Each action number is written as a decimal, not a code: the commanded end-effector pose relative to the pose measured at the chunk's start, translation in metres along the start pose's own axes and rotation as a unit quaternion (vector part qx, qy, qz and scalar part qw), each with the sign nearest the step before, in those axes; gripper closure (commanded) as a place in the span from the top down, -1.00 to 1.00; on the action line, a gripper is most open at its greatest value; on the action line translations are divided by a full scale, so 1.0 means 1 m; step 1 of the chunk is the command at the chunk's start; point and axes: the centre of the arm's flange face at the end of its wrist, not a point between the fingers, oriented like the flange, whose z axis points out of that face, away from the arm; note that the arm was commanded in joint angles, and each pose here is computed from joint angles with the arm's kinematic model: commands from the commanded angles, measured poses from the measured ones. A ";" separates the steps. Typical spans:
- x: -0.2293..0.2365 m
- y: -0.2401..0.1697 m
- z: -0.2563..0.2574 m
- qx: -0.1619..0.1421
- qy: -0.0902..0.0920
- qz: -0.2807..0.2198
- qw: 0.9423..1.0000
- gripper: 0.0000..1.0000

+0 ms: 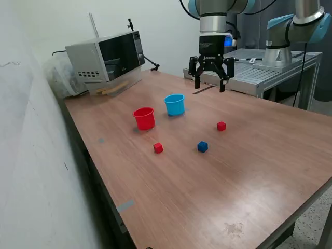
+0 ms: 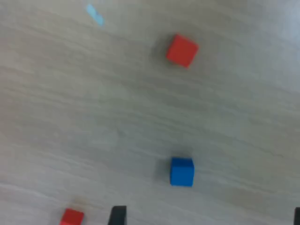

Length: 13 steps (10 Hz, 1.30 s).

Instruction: Place red objects in the red bin, and blue objects in the blue bin.

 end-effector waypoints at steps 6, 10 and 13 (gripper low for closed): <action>-0.007 0.073 0.150 0.017 0.002 0.051 0.999 1.00; -0.004 0.061 0.168 0.022 0.005 0.052 0.998 1.00; -0.001 0.047 0.180 0.034 0.009 0.052 0.998 1.00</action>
